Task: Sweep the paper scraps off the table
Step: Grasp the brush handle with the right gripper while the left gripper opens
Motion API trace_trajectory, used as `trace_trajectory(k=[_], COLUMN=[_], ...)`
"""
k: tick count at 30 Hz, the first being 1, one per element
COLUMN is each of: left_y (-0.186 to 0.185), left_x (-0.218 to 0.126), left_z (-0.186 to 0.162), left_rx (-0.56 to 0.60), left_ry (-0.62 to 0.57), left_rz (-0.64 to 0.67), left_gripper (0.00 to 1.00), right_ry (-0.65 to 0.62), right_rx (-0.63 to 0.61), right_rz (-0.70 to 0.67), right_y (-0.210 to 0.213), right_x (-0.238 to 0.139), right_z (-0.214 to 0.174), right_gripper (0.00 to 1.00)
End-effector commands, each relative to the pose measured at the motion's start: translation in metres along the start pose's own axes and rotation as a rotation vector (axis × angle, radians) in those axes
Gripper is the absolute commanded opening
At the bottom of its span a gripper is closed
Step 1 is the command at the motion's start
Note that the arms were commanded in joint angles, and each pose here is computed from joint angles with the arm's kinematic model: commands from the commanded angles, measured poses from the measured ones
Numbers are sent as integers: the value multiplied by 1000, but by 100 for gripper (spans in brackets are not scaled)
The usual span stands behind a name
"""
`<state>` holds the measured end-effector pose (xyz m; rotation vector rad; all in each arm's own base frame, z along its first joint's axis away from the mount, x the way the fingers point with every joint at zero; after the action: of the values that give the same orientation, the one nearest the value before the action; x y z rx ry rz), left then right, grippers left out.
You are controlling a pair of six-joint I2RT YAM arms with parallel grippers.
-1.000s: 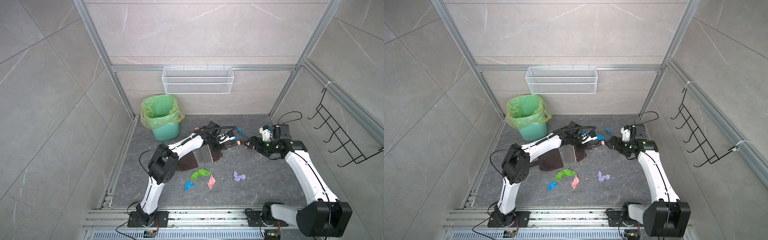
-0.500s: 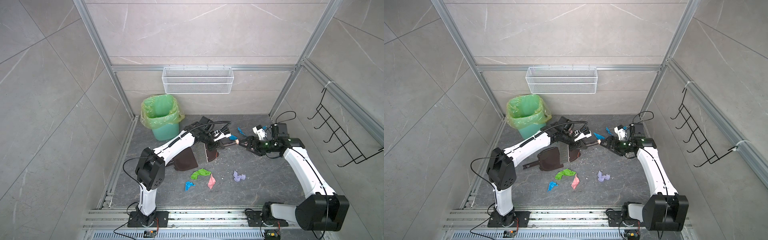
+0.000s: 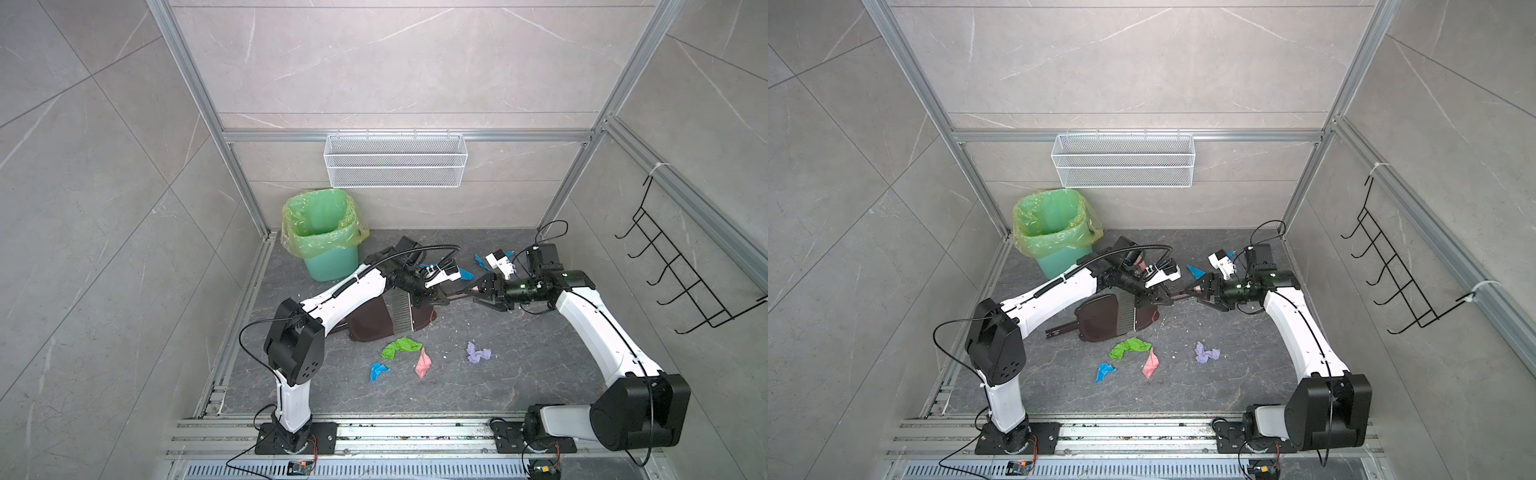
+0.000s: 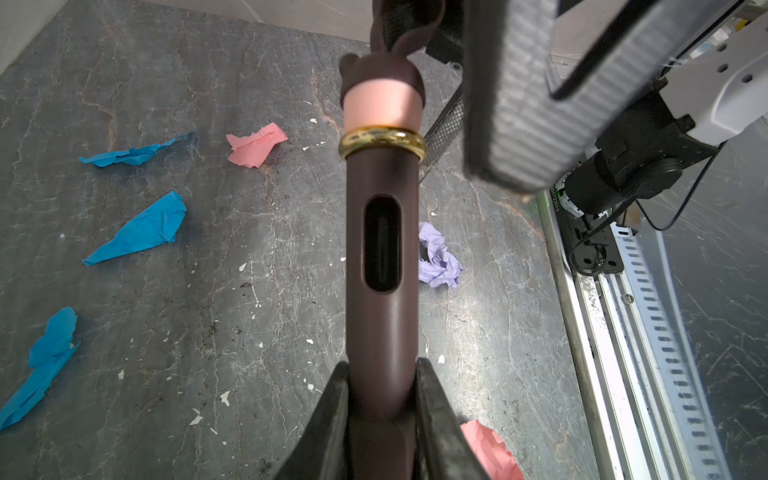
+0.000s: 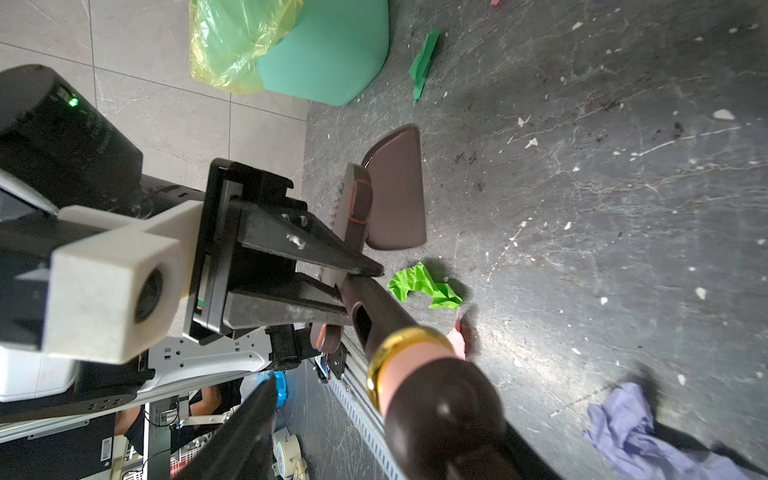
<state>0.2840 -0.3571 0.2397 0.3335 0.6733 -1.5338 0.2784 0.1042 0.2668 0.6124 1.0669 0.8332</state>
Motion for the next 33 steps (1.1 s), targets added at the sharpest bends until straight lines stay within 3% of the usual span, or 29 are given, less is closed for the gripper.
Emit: trace_trajectory(k=[1,21,33], left_y=[-21,-33,-39], left_x=[-24,-28,-28], left_z=[22,9,-2], left_rx=[79,144,201], left_ry=[-88,-117,-88], left_rz=[-26,-13,24], left_gripper=[5,4,3], right_ry=[23,131,171], right_rx=[-13,-46,-68], right_rz=[51,154,166], right_y=[9,26,31], right_x=[3,26,31], right_z=[3,-5,-9], right_gripper=[63,43,36])
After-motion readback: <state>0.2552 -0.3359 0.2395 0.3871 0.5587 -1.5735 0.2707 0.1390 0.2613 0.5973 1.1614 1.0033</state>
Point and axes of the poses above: each gripper's point midway between its finger pads, its own x axis out along the fingers, its own y axis along the line the jaws close on, z = x × y, the point moved 6 cm from there along -x, back along the fingers, and after that the axes turned 7 degrees about -x, right-handed, at the moved point
